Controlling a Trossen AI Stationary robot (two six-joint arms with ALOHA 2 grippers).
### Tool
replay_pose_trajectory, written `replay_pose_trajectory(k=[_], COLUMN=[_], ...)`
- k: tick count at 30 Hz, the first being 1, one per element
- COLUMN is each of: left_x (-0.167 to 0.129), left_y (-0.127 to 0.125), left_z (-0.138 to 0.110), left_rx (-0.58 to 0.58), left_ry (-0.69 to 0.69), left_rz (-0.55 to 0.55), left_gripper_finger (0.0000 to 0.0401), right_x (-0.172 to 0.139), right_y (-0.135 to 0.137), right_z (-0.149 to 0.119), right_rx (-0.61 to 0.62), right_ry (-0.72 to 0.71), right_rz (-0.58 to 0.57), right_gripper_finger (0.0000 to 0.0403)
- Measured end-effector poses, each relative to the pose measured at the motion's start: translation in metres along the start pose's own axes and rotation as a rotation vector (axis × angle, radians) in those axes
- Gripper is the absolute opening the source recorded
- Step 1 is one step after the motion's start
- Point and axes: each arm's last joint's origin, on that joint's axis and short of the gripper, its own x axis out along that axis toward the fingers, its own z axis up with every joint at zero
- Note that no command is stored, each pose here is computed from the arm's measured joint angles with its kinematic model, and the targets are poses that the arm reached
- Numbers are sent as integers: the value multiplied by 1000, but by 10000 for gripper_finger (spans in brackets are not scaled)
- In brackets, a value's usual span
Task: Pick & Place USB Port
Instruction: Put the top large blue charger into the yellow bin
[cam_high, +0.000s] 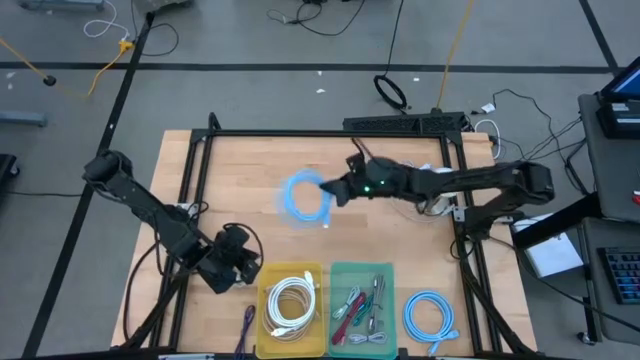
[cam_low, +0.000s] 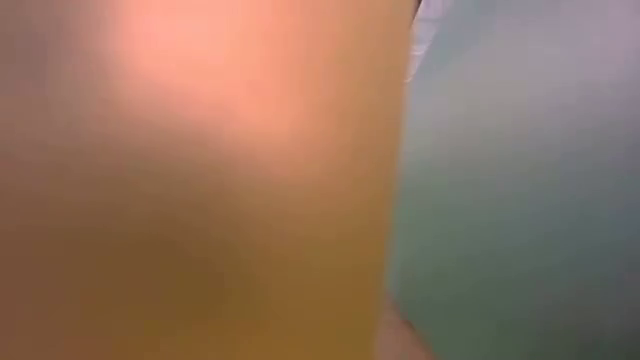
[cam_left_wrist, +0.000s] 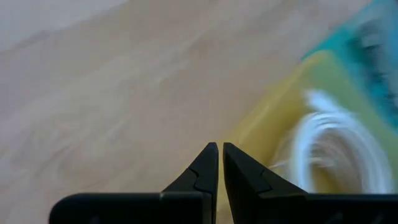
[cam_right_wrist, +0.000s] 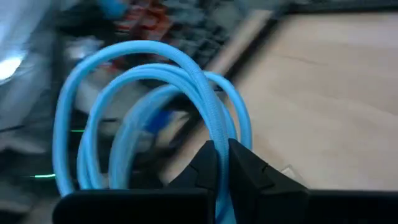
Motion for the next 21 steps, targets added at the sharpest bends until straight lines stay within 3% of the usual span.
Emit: replay_pose_trajectory(k=[4,10,14,21], left_x=[2,-7,-8,-8], left_y=[12,24,24,23], left_z=[-8,-13,-13,-13], left_rx=[-86,-262,-302,-320], left_ry=[29,-106,-174,-183], left_rz=[130,198,168,158], left_gripper_finger=[26,26,26,26], right_x=[-9,-25,-16,26], right_y=[56,110,115,87], right_z=[-9,-49,-77,-126], right_rx=[-17,-66,-59,-14], right_ry=[104,270,366,630], right_rz=[135,127,113,59], right_gripper_finger=[9,9,9,9])
